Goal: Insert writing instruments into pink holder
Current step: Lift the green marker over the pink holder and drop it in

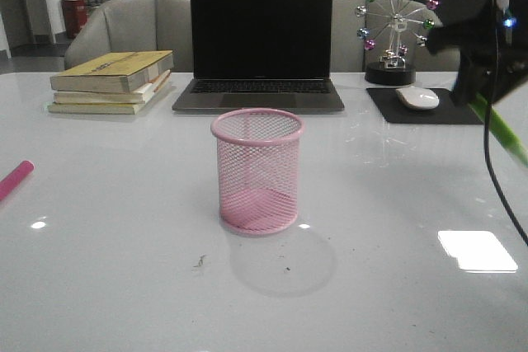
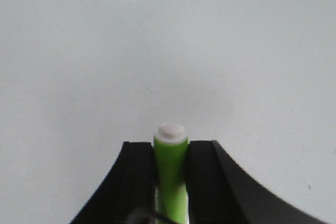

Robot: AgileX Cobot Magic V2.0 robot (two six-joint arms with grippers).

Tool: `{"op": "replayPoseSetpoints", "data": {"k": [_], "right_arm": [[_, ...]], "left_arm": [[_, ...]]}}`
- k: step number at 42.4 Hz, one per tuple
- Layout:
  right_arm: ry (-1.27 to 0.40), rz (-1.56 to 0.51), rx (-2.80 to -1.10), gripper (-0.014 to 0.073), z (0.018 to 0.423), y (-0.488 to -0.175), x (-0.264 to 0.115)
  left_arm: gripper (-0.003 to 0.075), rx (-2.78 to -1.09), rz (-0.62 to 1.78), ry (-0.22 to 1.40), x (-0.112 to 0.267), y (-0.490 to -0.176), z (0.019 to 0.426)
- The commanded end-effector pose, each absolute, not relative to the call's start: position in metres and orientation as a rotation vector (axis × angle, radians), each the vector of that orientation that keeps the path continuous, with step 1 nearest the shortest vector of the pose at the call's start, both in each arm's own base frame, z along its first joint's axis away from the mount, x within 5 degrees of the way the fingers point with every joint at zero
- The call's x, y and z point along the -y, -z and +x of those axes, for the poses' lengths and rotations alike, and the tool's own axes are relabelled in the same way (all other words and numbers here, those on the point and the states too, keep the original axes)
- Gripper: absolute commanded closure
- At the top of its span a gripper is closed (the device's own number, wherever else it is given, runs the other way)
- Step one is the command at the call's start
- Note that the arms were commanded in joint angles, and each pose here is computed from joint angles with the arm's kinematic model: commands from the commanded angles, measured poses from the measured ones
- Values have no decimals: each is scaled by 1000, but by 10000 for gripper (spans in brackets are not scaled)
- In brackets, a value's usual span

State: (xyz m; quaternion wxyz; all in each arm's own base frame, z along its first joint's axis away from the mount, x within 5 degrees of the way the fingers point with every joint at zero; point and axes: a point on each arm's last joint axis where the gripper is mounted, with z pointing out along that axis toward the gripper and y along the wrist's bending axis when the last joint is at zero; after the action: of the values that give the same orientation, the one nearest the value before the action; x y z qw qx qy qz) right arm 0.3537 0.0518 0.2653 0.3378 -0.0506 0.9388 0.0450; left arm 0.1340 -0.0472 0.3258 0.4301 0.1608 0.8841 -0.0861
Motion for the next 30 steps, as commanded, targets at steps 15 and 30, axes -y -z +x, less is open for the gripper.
{"op": "replayPoseSetpoints", "data": {"k": [15, 30], "right_arm": [[-423, -340, -1503, 433, 253, -352, -140], [-498, -371, -1339, 433, 268, -313, -183]], "left_arm": [[140, -2106, 388, 233, 50, -340, 137], [140, -2106, 388, 233, 50, -340, 137]]}}
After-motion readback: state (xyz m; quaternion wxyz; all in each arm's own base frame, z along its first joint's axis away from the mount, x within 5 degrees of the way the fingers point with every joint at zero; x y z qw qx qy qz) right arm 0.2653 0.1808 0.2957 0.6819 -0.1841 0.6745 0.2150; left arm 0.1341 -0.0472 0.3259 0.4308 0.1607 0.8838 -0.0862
